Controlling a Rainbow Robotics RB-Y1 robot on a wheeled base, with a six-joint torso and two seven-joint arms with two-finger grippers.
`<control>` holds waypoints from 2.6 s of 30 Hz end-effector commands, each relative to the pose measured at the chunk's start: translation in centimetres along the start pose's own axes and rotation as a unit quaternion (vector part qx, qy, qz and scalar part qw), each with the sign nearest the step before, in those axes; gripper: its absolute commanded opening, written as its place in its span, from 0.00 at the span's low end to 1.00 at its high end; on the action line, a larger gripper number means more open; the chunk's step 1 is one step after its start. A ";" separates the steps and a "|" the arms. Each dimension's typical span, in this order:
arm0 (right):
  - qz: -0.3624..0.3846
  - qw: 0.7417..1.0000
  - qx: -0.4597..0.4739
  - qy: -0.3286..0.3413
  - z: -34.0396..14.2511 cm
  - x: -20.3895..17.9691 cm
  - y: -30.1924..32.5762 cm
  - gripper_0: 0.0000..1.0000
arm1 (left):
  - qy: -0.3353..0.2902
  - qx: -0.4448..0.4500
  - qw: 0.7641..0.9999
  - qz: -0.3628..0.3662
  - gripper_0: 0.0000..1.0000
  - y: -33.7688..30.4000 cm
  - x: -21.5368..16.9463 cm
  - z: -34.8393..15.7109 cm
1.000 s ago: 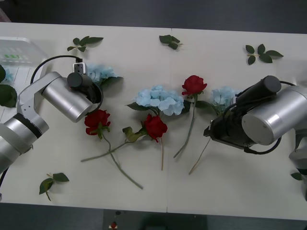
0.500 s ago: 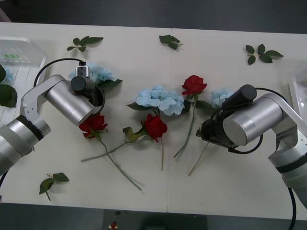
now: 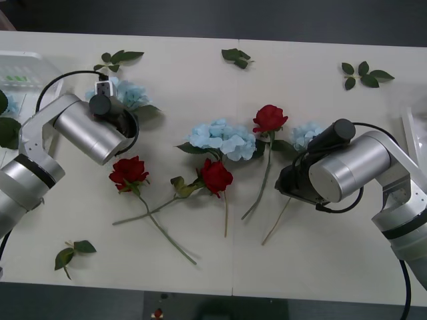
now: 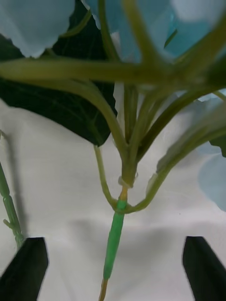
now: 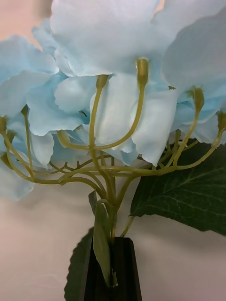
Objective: Put the red flowers into the right box and the blue flowers into the left box
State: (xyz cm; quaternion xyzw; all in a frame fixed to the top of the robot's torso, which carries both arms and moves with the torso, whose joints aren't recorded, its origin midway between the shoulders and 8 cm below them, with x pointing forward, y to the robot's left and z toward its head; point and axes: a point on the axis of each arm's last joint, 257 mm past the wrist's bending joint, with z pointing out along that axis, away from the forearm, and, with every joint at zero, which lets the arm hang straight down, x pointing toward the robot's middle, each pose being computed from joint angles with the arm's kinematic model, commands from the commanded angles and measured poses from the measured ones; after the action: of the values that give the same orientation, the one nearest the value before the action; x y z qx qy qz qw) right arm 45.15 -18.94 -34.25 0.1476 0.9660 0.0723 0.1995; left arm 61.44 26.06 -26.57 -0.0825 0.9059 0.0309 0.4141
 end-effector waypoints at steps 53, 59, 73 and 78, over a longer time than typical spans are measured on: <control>-0.389 0.822 -0.400 -0.111 -24.0 -3.1 9.6 0.00 | 0.082 -0.088 0.993 -0.006 0.00 35.8 -2.4 -16.5; -0.414 0.774 -0.457 -0.145 -27.0 -3.3 11.9 0.00 | 0.101 -0.089 0.991 -0.017 0.09 37.1 -0.3 -15.5; -0.437 0.688 -0.547 -0.188 -33.9 -3.4 16.9 0.00 | 0.075 -0.054 0.995 -0.024 0.83 35.5 -1.2 -14.8; -0.437 0.663 -0.575 -0.196 -35.9 -3.5 18.8 0.00 | 0.051 -0.011 0.997 -0.049 1.00 33.6 -3.2 -15.6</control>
State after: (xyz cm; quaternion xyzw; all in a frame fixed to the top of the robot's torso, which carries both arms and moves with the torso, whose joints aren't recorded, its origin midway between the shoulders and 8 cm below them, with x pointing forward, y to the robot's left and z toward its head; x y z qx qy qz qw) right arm 38.63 -6.06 0.87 -0.4061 0.6559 0.4860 0.4108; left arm 45.00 57.31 -18.12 -0.1533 0.9294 0.0131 0.3354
